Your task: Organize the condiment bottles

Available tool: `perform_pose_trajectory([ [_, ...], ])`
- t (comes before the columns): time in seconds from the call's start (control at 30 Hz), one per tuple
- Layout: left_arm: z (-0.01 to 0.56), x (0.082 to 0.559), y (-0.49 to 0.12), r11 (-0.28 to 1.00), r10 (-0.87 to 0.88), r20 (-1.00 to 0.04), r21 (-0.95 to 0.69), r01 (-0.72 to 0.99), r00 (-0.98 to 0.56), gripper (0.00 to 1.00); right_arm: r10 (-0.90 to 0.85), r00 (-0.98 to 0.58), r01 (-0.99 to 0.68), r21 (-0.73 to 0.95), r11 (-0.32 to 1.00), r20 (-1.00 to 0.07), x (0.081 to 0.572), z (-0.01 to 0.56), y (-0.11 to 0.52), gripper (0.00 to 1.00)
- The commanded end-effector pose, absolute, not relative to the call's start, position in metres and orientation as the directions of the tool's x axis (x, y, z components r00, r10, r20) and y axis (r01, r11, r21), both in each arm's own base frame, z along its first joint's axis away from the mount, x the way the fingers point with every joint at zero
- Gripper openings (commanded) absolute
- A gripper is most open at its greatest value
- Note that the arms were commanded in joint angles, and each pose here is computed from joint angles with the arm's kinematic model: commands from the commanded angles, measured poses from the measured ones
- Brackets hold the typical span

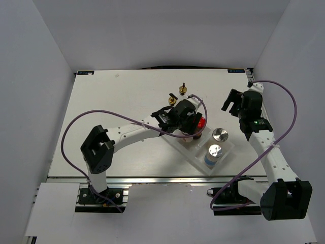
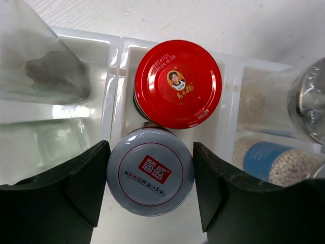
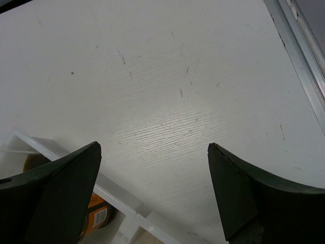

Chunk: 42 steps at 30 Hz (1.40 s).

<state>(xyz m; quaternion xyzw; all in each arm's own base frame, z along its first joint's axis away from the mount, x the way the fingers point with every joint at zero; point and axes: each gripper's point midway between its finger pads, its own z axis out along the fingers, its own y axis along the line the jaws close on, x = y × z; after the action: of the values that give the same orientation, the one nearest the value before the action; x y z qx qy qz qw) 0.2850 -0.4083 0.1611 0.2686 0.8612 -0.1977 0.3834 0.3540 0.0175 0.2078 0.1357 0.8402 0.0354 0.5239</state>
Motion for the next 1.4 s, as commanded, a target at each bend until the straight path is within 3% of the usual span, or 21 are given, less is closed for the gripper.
perform_pose_trajectory([
  [0.0,0.209,0.299,-0.426,0.757,0.237,-0.844,-0.149,0.636,-0.481,0.00,0.258,-0.369,0.204,0.193,0.960,-0.893,0.357,0.219,0.011,0.89],
  [0.27,0.164,0.308,-0.421,0.798,0.291,-0.810,-0.088,0.596,-0.509,0.00,0.253,-0.373,0.202,0.188,0.961,-0.893,0.357,0.218,0.011,0.89],
  [0.3,0.158,0.309,-0.422,0.801,0.299,-0.800,-0.086,0.593,-0.520,0.03,0.250,-0.374,0.202,0.184,0.962,-0.893,0.357,0.218,0.010,0.89],
  [0.33,0.153,0.306,-0.422,0.798,0.306,-0.787,-0.094,0.595,-0.536,0.22,0.249,-0.377,0.211,0.179,0.961,-0.892,0.356,0.217,0.009,0.89],
  [0.43,0.140,0.300,-0.420,0.795,0.317,-0.765,-0.107,0.597,-0.560,0.55,0.249,-0.369,0.217,0.178,0.960,-0.895,0.354,0.219,0.007,0.89],
  [0.47,0.138,0.299,-0.420,0.800,0.306,-0.766,-0.116,0.589,-0.566,0.62,0.250,-0.368,0.215,0.179,0.960,-0.896,0.354,0.219,0.008,0.89],
  [0.6,0.127,0.296,-0.412,0.811,0.321,-0.744,-0.105,0.576,-0.587,0.68,0.253,-0.359,0.204,0.188,0.961,-0.898,0.354,0.222,0.009,0.89],
  [0.63,0.127,0.296,-0.410,0.816,0.323,-0.739,-0.100,0.570,-0.591,0.74,0.252,-0.362,0.203,0.188,0.961,-0.897,0.354,0.221,0.010,0.89],
  [0.67,0.128,0.296,-0.410,0.816,0.324,-0.739,-0.098,0.569,-0.591,0.94,0.254,-0.363,0.206,0.188,0.960,-0.897,0.354,0.222,0.010,0.89],
  [0.7,0.135,0.296,-0.410,0.817,0.317,-0.745,-0.100,0.568,-0.587,0.98,0.252,-0.366,0.206,0.186,0.961,-0.896,0.354,0.221,0.010,0.89],
  [1.07,0.217,0.275,-0.403,0.753,0.270,-0.803,-0.167,0.636,-0.531,0.98,0.248,-0.348,0.200,0.187,0.962,-0.904,0.351,0.230,0.009,0.89],
  [1.27,0.243,0.252,-0.402,0.685,0.273,-0.803,-0.224,0.693,-0.529,0.98,0.249,-0.347,0.186,0.193,0.963,-0.904,0.352,0.232,0.012,0.89],
  [1.37,0.247,0.248,-0.384,0.709,0.276,-0.807,-0.195,0.677,-0.521,0.98,0.251,-0.344,0.182,0.197,0.963,-0.905,0.353,0.233,0.012,0.89],
])
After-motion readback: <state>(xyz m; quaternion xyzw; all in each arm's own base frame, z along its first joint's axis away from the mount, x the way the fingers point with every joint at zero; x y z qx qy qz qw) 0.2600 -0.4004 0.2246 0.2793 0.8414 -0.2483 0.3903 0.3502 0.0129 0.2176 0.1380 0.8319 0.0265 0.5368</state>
